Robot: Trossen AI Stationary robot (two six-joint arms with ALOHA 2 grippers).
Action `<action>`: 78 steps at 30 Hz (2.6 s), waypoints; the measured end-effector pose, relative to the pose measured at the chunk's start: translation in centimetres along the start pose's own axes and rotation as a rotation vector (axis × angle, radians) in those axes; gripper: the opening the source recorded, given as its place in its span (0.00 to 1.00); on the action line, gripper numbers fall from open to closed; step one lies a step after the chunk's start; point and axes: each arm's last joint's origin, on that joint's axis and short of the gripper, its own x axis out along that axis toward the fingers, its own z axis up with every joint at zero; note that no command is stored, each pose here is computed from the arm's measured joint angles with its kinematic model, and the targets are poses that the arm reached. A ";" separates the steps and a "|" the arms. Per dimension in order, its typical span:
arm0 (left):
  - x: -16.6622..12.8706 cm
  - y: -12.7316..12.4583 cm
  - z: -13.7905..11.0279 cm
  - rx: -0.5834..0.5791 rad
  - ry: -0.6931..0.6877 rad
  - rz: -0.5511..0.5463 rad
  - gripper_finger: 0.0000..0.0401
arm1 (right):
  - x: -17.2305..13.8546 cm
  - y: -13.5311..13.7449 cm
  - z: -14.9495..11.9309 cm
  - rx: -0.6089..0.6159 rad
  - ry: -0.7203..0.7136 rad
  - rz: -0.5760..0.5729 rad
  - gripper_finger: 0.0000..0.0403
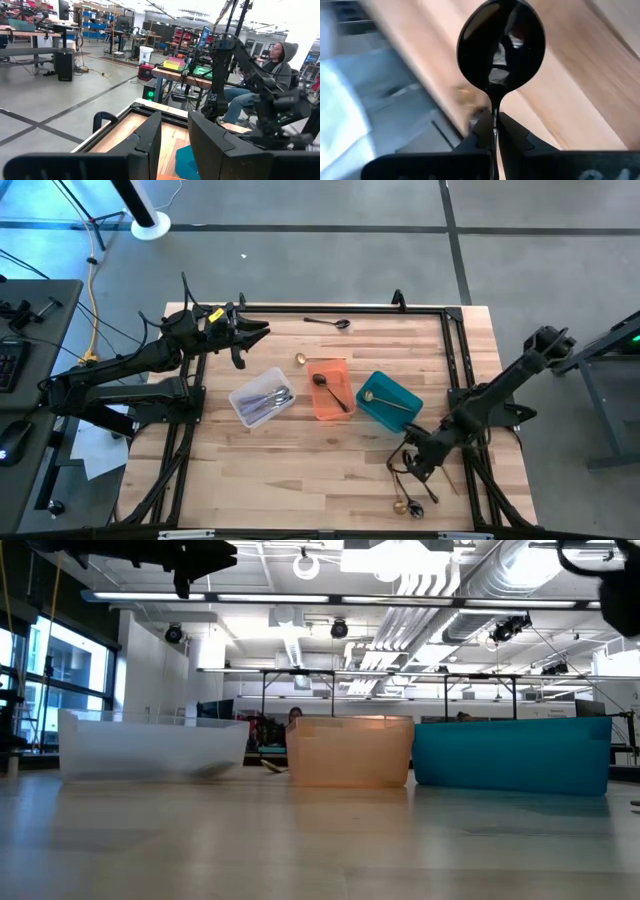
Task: Sort silverware by color (type)
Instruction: Put the black spoon into the orange bin
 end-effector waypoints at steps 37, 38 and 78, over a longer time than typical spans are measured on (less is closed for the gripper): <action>1.2 -2.8 1.5 -0.026 -0.077 -0.165 0.21 | -20.2 7.5 19.8 -0.897 -1.005 0.009 0.00; 1.5 -3.0 1.7 -0.009 -0.073 -0.173 0.21 | -20.3 7.5 19.9 -0.903 -1.005 0.008 0.00; 11.6 -4.7 -0.2 -0.039 0.156 -0.218 0.45 | -20.1 7.8 21.3 -0.895 -1.040 0.068 0.00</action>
